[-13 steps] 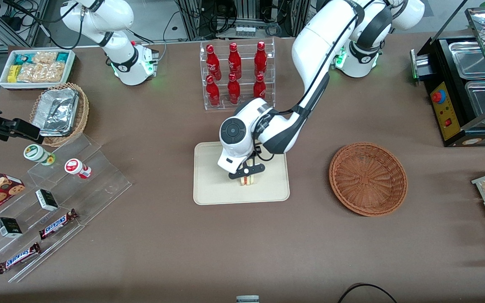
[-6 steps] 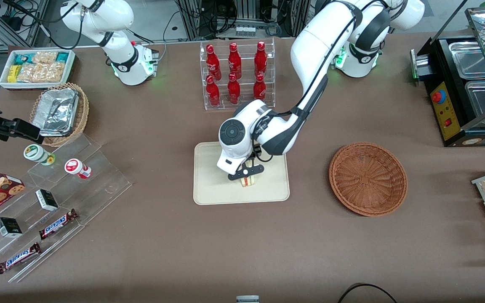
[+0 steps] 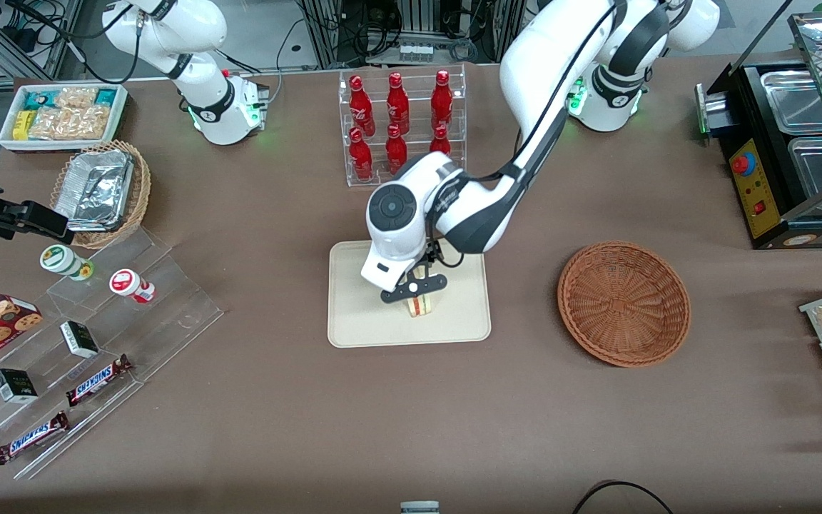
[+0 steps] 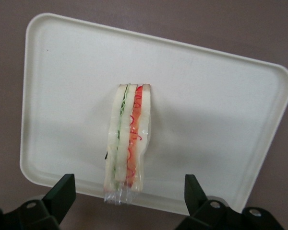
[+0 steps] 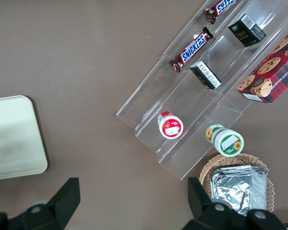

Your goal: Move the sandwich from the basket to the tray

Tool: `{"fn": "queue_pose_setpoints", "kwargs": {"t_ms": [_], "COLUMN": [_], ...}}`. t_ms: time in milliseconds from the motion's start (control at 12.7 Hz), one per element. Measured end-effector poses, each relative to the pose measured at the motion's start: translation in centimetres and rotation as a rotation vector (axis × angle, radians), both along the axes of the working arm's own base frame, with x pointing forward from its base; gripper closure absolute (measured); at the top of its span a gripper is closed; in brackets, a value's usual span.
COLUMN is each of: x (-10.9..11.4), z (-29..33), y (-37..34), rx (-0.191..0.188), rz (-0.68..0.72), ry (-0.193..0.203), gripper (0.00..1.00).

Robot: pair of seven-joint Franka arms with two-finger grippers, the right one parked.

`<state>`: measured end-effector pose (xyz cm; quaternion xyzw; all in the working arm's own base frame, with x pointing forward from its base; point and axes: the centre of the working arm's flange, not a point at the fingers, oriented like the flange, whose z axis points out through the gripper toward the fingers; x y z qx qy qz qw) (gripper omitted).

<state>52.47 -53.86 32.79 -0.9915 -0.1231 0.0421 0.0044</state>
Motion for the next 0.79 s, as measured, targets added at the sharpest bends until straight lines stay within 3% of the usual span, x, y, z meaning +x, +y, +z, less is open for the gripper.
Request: {"fn": "queue_pose_setpoints", "kwargs": {"t_ms": [393,786], "x": [0.3,4.0], "z": [3.8,8.1], "y": [1.2,7.9], "rx": [-0.005,0.067], "rz": [-0.179,-0.194], "ry": [-0.013,-0.021], "gripper": [0.00,0.00]}}
